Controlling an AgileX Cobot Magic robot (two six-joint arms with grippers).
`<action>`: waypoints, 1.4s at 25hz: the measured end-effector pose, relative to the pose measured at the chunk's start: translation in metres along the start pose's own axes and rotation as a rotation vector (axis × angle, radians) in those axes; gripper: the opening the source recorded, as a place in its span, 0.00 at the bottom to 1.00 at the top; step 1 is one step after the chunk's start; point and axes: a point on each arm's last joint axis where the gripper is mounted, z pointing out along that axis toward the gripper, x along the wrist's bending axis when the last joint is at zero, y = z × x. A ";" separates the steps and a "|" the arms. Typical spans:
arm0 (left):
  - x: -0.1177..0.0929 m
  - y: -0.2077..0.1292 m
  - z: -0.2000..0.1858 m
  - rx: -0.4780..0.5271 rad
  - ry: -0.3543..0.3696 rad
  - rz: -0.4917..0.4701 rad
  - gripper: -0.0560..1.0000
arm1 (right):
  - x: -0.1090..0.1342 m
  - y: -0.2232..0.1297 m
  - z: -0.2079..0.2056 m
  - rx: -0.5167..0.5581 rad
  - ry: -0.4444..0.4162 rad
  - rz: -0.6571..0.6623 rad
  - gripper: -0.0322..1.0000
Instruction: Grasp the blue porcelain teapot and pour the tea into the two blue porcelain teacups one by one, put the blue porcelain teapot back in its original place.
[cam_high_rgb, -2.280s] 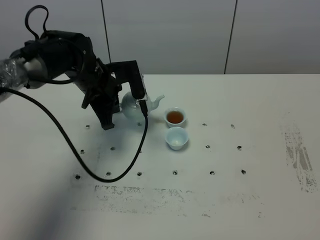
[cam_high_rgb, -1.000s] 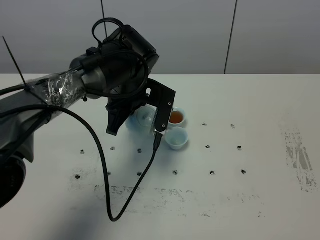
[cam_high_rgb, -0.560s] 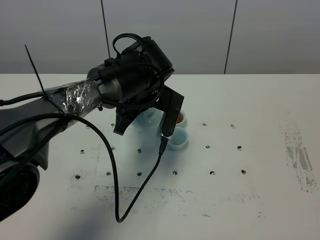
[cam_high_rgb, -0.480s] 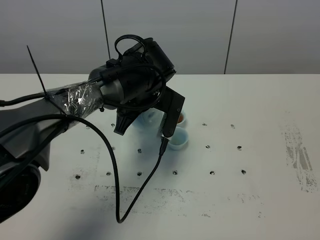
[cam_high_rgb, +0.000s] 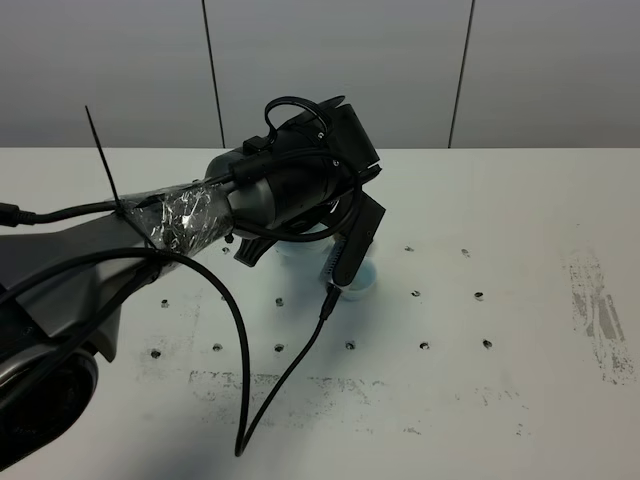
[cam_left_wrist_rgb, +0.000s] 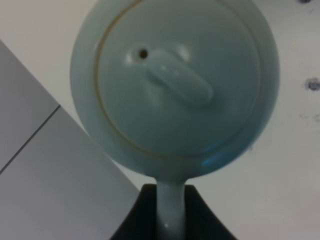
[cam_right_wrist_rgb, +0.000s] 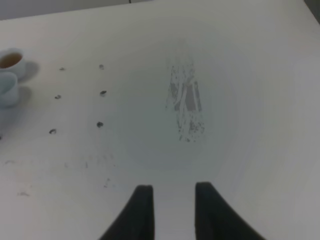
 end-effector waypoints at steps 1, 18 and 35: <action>0.000 0.001 -0.001 0.007 0.005 0.006 0.17 | 0.000 0.000 0.000 0.000 0.000 0.000 0.25; 0.001 0.011 -0.002 0.066 0.044 0.070 0.17 | 0.000 0.000 0.000 0.000 0.003 0.001 0.25; 0.001 0.011 -0.005 0.107 0.051 0.094 0.17 | 0.000 0.000 0.000 0.000 0.003 0.001 0.25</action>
